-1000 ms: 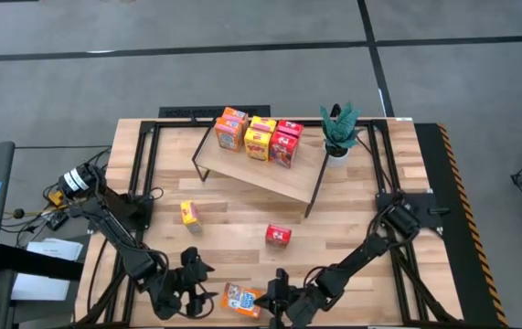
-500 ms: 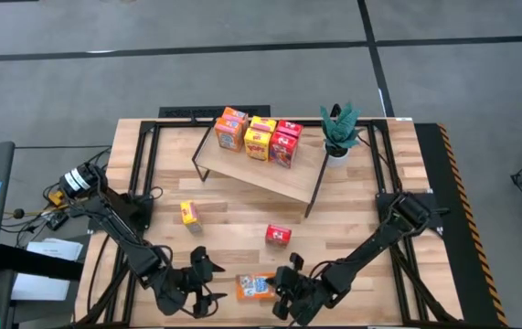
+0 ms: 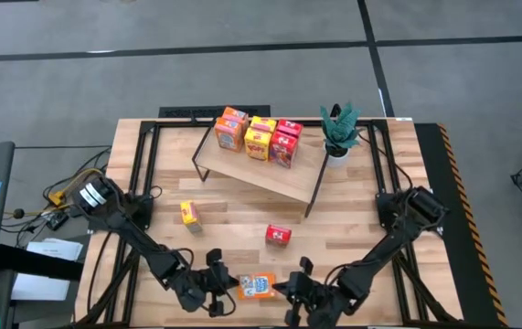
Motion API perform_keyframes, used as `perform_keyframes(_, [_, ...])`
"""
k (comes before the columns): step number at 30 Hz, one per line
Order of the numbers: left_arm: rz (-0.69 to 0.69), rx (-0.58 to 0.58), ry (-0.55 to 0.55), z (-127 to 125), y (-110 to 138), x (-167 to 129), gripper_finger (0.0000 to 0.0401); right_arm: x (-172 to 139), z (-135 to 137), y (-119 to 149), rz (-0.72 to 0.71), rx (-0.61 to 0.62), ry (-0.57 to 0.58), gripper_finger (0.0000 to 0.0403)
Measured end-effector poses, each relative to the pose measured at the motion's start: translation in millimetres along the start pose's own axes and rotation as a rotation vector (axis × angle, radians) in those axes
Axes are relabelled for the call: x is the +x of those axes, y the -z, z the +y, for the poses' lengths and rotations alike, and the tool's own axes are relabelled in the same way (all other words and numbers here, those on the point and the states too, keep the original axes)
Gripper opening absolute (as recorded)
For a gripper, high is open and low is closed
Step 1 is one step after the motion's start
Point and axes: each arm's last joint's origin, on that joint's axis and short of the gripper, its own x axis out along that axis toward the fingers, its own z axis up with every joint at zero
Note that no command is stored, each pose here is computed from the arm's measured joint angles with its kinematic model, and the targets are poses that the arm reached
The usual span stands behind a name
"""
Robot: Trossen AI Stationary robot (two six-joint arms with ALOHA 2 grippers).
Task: Stack cereal on shelf
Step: Put the orange cereal box on the shelf
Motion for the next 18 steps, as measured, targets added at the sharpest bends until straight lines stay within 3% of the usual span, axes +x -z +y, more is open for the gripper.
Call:
perform_keyframes(5, [-0.003, -0.019, -0.009, -1, 9, 7, 0.0016, -6, 3, 4, -0.017, 0.029, 0.002, 0.0039])
perform_keyframes(11, [-0.042, -0.033, -0.062, -7, 18, -2, 0.0002, -7, 4, 6, -0.013, 0.066, -0.002, 0.0039])
perform_keyframes(15, [-0.081, -0.089, -0.133, -6, 31, -12, 0.0001, -2, 1, 12, 0.028, 0.134, 0.007, 0.0043])
perform_keyframes(18, [-0.106, -0.142, -0.137, -2, 43, -18, 0.0001, -1, 0, 11, 0.05, 0.188, 0.004, 0.0069])
